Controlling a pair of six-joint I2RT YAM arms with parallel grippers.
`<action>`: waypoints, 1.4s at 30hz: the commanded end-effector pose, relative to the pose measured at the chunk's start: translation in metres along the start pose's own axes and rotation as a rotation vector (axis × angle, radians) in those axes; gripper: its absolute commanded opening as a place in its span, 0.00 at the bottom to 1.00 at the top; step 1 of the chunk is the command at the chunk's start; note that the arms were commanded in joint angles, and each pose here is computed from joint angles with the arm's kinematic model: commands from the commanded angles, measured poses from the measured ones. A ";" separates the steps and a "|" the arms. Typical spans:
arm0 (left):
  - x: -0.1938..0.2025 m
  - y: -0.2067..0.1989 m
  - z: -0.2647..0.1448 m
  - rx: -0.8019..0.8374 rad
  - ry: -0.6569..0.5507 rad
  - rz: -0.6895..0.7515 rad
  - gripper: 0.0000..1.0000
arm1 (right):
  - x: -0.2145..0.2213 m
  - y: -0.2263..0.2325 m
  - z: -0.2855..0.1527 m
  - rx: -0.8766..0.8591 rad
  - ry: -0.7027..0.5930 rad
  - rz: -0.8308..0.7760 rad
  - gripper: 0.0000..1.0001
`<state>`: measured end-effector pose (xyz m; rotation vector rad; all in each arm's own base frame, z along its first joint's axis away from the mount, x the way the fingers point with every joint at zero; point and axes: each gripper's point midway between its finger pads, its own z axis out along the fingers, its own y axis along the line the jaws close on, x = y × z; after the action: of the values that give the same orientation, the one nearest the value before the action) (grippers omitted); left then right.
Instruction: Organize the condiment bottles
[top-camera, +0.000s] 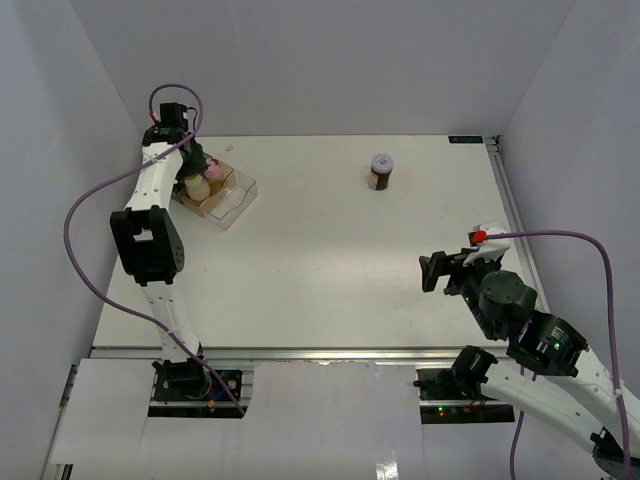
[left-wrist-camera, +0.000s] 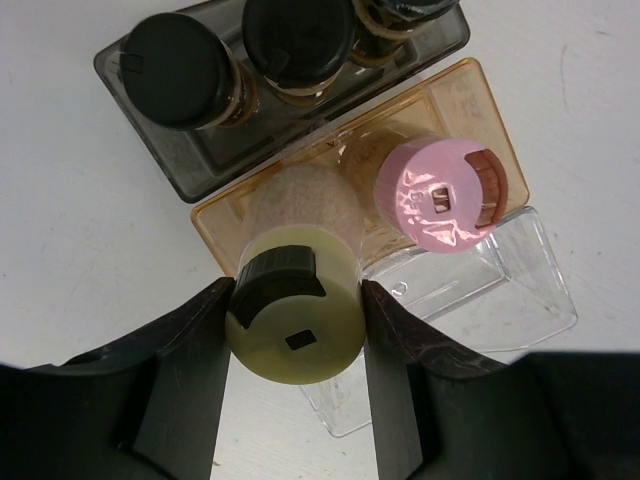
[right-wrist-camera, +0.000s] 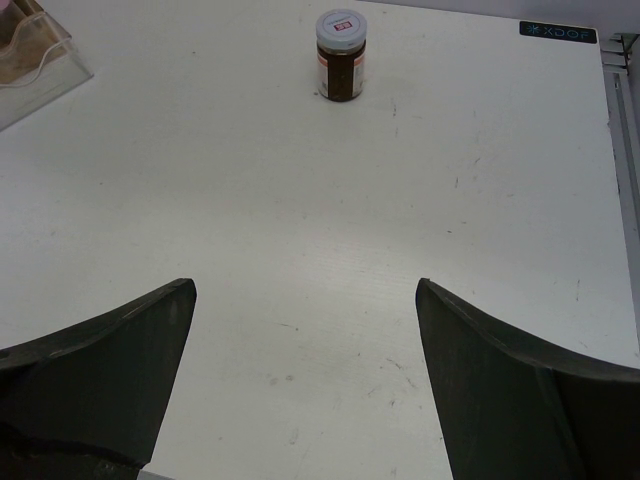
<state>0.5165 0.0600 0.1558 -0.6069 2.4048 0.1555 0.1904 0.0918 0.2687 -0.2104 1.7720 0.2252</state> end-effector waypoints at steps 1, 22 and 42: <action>-0.008 0.000 0.000 0.004 -0.029 0.004 0.12 | -0.008 -0.003 0.001 0.019 -0.040 0.014 0.97; -0.017 0.006 -0.032 0.023 -0.058 -0.030 0.81 | -0.005 -0.008 0.000 0.041 -0.041 0.020 0.97; 0.173 -0.134 -0.224 0.801 0.013 0.391 0.98 | -0.035 0.052 0.167 0.028 0.249 0.003 0.90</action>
<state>0.3609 -0.1867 0.2492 0.1899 2.2680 -0.5927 0.2915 0.1718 0.2678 -0.2462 1.9975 0.0974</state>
